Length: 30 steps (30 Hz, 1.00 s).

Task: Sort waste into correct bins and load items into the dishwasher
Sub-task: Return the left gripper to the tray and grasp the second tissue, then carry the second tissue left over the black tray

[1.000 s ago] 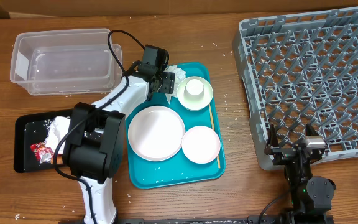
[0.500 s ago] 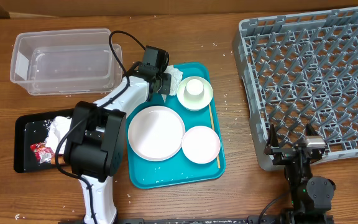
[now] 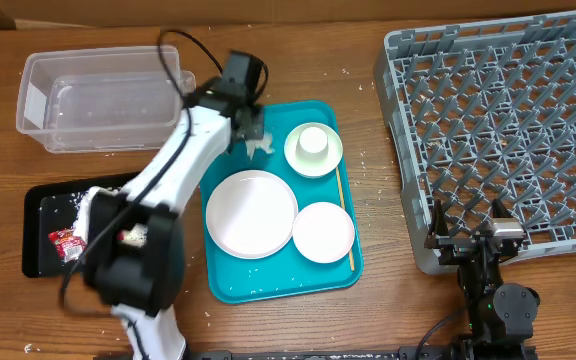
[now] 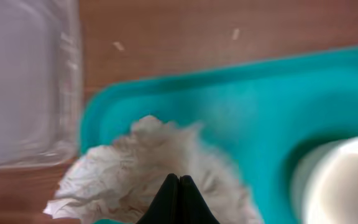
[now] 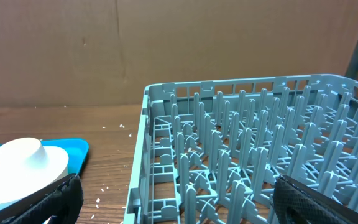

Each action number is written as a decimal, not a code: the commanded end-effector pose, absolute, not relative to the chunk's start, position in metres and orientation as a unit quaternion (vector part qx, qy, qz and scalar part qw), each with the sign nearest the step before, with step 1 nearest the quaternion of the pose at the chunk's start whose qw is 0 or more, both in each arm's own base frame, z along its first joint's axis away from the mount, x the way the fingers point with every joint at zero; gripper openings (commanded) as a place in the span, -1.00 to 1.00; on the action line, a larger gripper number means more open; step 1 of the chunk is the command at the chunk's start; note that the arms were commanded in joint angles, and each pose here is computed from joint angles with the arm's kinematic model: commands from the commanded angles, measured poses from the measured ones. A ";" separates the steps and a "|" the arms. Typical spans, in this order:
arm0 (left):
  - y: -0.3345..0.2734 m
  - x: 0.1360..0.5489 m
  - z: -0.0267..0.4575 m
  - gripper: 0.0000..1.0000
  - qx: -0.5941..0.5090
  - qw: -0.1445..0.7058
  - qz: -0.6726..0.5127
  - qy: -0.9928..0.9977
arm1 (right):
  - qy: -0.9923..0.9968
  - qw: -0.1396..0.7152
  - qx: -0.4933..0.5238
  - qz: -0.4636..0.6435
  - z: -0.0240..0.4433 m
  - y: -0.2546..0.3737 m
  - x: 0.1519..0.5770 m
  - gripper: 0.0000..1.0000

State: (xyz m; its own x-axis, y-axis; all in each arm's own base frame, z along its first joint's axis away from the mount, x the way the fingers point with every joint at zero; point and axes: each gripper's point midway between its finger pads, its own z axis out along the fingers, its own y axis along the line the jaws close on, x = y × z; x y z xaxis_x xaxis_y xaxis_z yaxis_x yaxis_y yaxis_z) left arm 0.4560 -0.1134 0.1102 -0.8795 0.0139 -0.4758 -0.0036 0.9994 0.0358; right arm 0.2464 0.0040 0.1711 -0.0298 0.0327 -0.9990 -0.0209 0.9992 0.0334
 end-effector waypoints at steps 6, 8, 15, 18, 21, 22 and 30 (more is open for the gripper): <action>-0.069 0.402 0.237 -0.91 -0.135 0.318 0.014 0.939 | 0.715 0.699 0.005 0.022 0.170 0.005 0.246 1.00; -0.051 0.380 0.239 -0.92 -0.171 0.296 0.031 0.939 | 0.715 0.699 0.005 0.021 0.170 0.005 0.246 1.00; 0.012 0.329 0.229 -0.92 -0.261 0.220 0.115 0.933 | 0.715 0.699 0.005 0.022 0.170 0.005 0.246 1.00; 0.038 0.307 0.221 -0.92 -0.302 0.177 0.141 0.926 | 0.715 0.699 0.005 0.021 0.170 0.005 0.246 1.00; 0.058 0.296 0.215 -0.92 -0.329 0.154 0.154 0.919 | 0.715 0.699 0.005 0.022 0.170 0.005 0.246 1.00; 0.063 0.294 0.212 -0.92 -0.336 0.150 0.157 0.916 | 0.715 0.699 0.005 0.021 0.170 0.005 0.246 1.00; 0.104 0.280 0.160 -0.92 -0.403 0.115 0.163 0.893 | 0.715 0.699 0.005 0.022 0.170 0.005 0.246 1.00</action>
